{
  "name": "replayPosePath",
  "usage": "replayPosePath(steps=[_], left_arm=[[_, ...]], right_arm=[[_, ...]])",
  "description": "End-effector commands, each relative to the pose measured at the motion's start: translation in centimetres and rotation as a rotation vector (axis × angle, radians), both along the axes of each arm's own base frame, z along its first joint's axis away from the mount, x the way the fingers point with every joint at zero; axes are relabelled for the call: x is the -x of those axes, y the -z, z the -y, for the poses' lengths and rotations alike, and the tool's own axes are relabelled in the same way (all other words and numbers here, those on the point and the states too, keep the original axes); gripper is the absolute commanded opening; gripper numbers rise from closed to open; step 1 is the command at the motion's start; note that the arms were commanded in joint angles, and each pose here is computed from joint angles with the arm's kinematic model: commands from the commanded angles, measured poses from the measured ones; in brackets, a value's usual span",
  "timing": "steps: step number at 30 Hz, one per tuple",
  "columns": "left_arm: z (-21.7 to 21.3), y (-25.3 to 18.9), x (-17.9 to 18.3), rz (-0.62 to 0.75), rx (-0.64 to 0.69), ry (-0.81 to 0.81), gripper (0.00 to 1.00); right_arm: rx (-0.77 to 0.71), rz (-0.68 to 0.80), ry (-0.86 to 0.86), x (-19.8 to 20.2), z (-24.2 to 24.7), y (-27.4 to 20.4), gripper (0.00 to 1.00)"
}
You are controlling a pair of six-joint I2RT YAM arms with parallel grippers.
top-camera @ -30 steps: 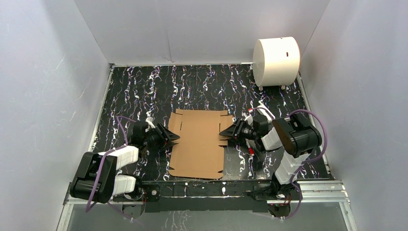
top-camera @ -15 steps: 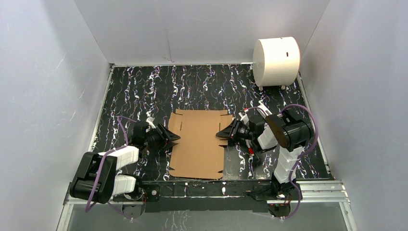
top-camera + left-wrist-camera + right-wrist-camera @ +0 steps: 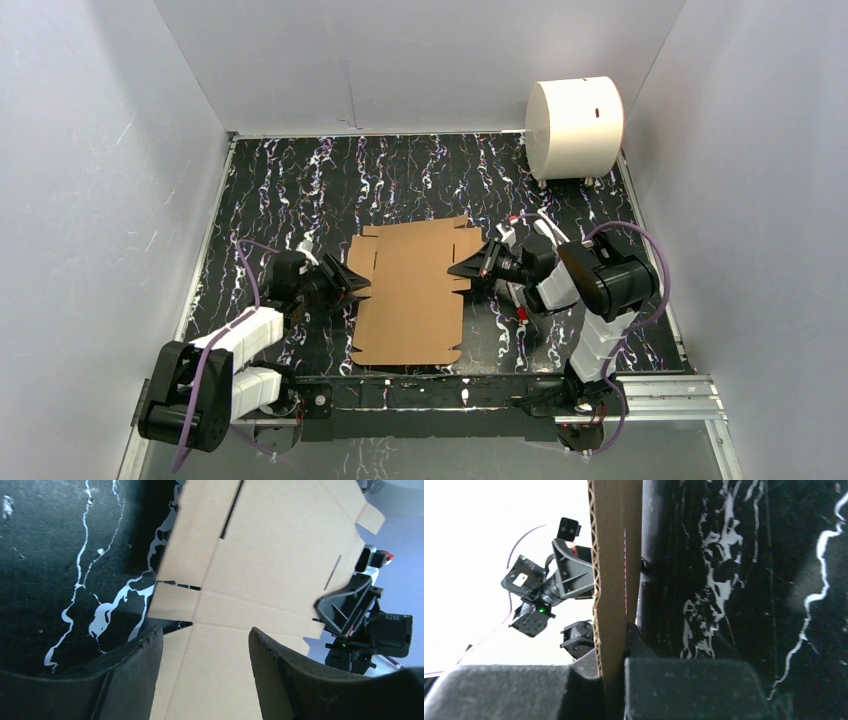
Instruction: Fold the paper box
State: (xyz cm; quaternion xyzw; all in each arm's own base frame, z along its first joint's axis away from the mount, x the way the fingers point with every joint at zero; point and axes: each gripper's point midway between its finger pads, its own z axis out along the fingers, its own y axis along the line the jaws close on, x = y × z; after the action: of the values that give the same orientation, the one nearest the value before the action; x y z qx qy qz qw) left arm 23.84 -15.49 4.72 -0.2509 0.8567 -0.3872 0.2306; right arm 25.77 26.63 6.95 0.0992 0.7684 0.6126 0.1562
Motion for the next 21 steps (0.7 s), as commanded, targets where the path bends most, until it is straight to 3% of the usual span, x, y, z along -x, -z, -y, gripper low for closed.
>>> replayPosePath(steps=[1, 13, 21], left_arm=[[-0.4, -1.2, -0.8, 0.021, 0.005, -0.019, 0.61], [-0.1, -2.5, -2.0, 0.060, 0.085, -0.022, 0.62], [-0.3, -3.7, -2.7, 0.106, 0.121, -0.023, 0.52]], right_arm=[[-0.098, 0.129, -0.018, -0.6, 0.0, -4.5, 0.05], [-0.136, 0.169, -0.031, -0.3, 0.3, -6.8, 0.02], [-0.148, 0.179, -0.042, 0.0, 0.3, -7.2, 0.02]])
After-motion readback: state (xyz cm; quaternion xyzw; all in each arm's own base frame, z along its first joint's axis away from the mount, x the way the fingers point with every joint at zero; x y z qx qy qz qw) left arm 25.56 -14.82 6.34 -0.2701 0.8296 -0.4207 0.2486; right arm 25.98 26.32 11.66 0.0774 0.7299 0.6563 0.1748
